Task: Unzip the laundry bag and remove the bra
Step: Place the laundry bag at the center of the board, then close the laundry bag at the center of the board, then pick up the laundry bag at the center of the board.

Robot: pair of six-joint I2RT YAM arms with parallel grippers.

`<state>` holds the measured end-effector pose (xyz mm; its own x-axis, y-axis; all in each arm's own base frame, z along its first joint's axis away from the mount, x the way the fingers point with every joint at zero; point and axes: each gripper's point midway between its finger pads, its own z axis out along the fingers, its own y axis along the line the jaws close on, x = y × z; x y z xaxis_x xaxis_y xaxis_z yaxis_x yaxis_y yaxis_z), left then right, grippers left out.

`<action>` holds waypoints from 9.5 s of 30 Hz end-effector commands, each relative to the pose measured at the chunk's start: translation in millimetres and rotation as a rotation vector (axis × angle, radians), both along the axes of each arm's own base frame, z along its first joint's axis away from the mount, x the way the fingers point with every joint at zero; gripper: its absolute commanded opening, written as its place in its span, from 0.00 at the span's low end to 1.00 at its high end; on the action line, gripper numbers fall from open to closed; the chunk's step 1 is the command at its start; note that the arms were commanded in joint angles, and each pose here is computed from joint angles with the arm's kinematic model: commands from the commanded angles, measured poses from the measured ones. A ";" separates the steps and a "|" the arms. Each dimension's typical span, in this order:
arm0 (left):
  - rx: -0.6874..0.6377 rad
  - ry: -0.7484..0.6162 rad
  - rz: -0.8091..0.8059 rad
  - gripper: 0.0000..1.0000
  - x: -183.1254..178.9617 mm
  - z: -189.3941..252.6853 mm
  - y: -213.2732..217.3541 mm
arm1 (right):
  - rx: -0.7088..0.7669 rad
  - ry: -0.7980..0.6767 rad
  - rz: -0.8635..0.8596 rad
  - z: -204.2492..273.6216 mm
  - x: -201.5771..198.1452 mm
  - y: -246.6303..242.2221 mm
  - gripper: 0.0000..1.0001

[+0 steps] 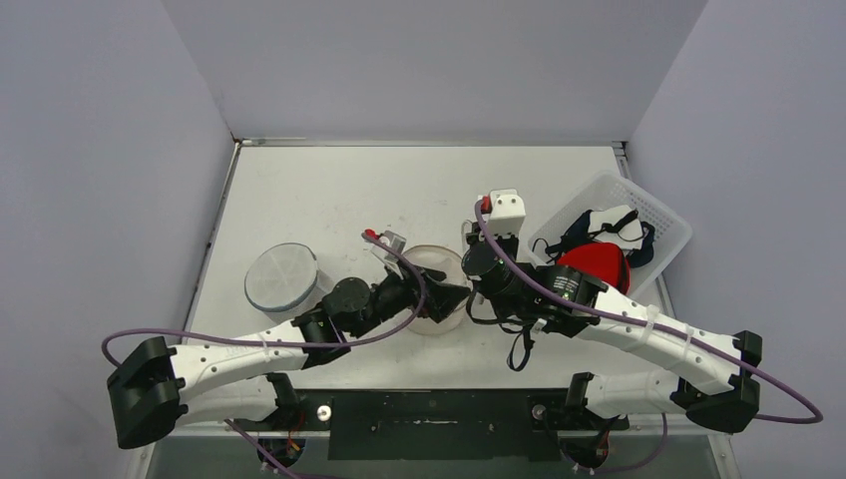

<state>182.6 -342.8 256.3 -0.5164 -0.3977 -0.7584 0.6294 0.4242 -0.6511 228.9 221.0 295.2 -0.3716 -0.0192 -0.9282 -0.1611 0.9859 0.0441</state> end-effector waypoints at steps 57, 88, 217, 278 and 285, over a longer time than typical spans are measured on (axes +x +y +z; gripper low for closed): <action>-0.082 -0.092 0.264 0.00 21.7 20.8 24.9 | 0.386 -0.091 0.200 -15.0 -23.8 6.3 0.79; -0.329 0.184 0.267 0.00 75.9 -41.0 98.5 | 1.001 0.112 0.294 -129.0 35.9 48.4 0.79; 0.675 0.243 0.324 0.07 66.8 -234.2 57.9 | 0.354 0.431 0.232 -244.6 -23.9 13.2 0.43; 0.257 0.167 0.371 0.47 40.1 -76.2 85.3 | 0.505 0.325 0.159 -188.5 20.1 0.8 0.05; 0.172 0.146 0.460 0.50 24.3 -35.3 134.4 | 0.523 0.244 0.067 -158.0 89.3 -5.9 0.05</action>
<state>213.0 -238.0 216.0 -0.4469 -0.4740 -0.7587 0.3198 0.7074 -0.6303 274.5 220.2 113.2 -0.6639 0.3494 -0.6612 -0.1576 0.7989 0.5805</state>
